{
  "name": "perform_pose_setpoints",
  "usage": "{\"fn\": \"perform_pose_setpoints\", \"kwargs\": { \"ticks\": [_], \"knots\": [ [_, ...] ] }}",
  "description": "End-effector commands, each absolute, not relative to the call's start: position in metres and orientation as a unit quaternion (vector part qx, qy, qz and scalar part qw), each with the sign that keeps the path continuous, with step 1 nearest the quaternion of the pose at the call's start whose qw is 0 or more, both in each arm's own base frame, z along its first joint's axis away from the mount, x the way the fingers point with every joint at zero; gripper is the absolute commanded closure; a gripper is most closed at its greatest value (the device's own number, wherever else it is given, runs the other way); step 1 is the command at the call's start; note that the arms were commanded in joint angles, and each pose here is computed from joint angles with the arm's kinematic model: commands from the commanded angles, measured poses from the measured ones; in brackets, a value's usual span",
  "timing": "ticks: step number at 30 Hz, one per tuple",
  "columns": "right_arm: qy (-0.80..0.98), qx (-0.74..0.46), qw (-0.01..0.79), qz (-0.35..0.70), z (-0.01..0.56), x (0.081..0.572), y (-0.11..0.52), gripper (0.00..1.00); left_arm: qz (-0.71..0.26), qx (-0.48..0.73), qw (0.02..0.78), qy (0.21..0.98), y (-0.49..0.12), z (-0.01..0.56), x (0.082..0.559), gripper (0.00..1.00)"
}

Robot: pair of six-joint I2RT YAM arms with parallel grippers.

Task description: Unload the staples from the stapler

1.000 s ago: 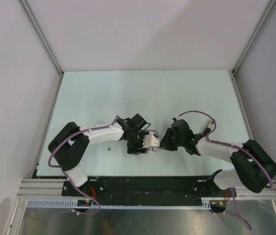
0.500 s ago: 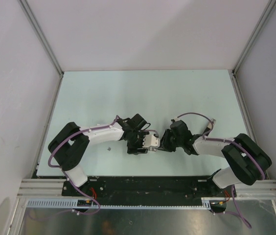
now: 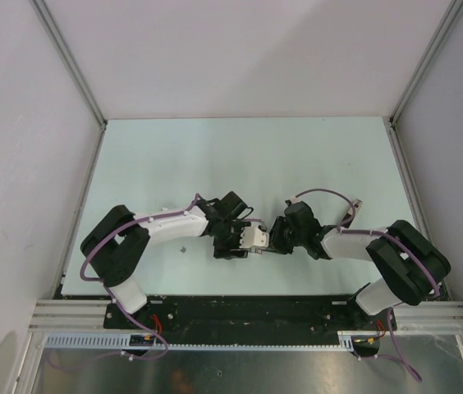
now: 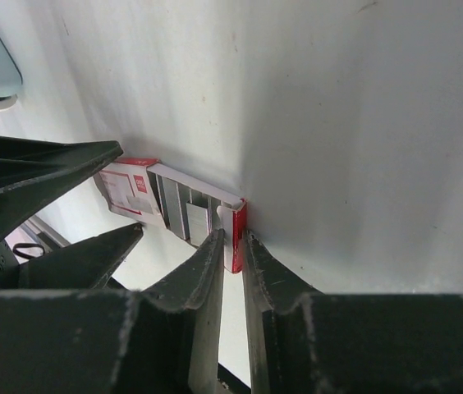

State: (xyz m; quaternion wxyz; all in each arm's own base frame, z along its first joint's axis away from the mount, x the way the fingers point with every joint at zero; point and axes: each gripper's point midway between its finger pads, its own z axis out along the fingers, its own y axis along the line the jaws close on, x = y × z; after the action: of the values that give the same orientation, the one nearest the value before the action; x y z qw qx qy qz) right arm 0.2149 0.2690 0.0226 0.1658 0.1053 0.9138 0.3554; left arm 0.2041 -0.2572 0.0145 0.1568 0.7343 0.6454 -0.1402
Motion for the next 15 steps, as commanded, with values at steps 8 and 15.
{"fn": "perform_pose_setpoints", "kwargs": {
  "ticks": [8,15],
  "knots": [
    [0.918,0.052,0.183,0.349,0.02,0.223,0.28,0.83,-0.103,0.762,0.161,0.619,-0.254,0.003,0.209,0.32],
    [0.921,0.027,0.175,0.346,0.016,0.223,0.285,0.83,-0.098,0.771,0.159,0.609,-0.252,0.002,0.207,0.33]
  ]
}}
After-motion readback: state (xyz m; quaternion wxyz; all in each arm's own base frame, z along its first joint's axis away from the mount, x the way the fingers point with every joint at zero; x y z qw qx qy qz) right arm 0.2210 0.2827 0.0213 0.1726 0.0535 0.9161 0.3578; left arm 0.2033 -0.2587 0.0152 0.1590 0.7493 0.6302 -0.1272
